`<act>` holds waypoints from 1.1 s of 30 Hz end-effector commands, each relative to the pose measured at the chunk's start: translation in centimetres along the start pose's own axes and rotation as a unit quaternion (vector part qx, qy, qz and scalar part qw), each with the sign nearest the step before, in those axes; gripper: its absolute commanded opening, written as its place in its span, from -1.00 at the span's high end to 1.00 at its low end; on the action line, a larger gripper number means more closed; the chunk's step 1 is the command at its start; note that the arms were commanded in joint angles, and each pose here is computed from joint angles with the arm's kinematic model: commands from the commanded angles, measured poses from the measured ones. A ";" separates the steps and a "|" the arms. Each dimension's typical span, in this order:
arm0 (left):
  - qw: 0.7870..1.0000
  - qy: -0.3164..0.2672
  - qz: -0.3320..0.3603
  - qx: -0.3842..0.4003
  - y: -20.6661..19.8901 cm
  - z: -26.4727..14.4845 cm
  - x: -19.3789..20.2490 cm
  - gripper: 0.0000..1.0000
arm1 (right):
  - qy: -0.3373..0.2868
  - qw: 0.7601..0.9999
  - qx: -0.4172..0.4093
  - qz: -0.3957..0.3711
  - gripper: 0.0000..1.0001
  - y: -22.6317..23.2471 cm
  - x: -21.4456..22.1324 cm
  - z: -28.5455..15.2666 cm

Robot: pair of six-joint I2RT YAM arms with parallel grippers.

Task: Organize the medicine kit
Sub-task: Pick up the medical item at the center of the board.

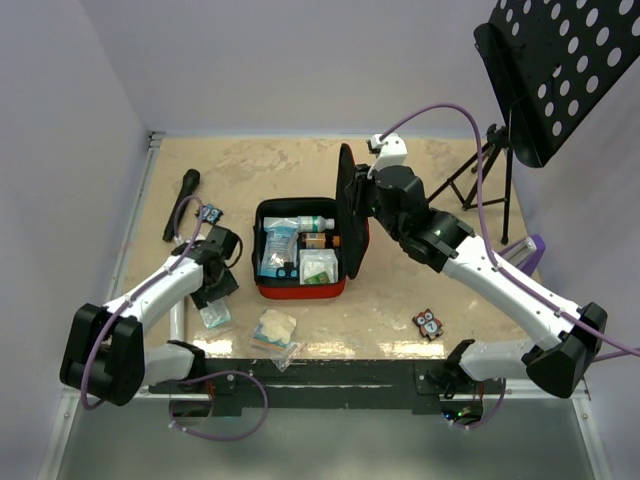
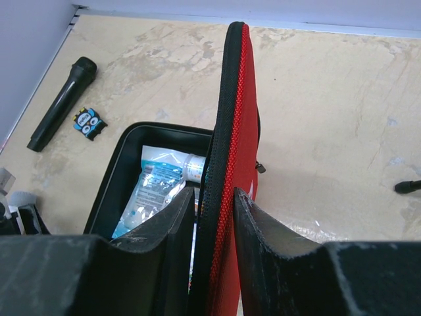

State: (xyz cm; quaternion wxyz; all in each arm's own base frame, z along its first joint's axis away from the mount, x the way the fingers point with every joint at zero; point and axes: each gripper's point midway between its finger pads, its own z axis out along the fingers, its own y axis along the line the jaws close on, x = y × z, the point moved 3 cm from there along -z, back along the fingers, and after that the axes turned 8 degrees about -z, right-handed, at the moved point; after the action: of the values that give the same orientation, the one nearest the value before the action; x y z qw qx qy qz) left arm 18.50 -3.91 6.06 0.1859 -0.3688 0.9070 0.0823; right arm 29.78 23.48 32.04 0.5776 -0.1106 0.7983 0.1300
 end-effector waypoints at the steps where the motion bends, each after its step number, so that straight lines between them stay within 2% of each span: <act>1: 0.999 0.004 0.034 -0.003 -0.8 -0.2 -0.3 -0.19 | -0.037 0.999 -0.009 0.009 0.35 -0.1 -2.0 -1.1; 4: 0.998 0.013 0.055 -0.016 -0.9 0.2 0.0 -0.08 | -0.037 0.999 -0.008 0.008 0.35 -0.3 -2.0 -1.3; 10: 0.995 0.030 0.089 -0.031 -1.1 0.7 0.3 -0.03 | -0.040 0.999 -0.006 0.008 0.34 -0.4 -1.9 -1.4; 13: 0.994 0.034 0.098 -0.031 -1.2 0.9 0.3 0.07 | -0.043 0.999 -0.008 0.008 0.34 -0.3 -2.0 -1.3; 16: 0.993 0.036 0.104 -0.031 -1.3 1.0 0.4 0.35 | -0.043 0.999 -0.009 0.008 0.34 -0.3 -2.0 -1.3; 20: 0.995 0.030 0.094 -0.006 -1.6 0.3 0.1 1.00 | -0.042 0.999 -0.009 0.008 0.34 -0.3 -2.0 -1.4; 22: 0.996 0.027 0.086 0.016 -2.0 -0.5 -0.1 1.00 | -0.042 0.999 -0.009 0.009 0.34 -0.3 -1.9 -1.4; 25: 0.996 0.007 0.070 0.055 -2.6 -3.2 -1.4 1.00 | -0.037 0.999 -0.008 0.009 0.34 -0.4 -1.6 -1.5; 29: 0.987 -0.050 0.048 0.147 -3.9 -9.8 -5.0 1.00 | -0.033 0.999 -0.010 0.008 0.34 -0.4 -1.5 -1.6; 33: 0.953 -0.104 0.026 0.282 -5.9 -18.0 -8.4 1.00 | -0.032 0.999 -0.010 0.003 0.34 -0.5 -1.8 -1.8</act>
State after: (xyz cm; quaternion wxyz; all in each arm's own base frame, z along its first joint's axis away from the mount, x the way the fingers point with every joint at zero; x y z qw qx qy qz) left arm 22.61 -6.61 17.98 0.2939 -0.2987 0.9071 -0.0404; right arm 29.40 23.04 32.04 0.5812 -0.1100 0.7956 0.1308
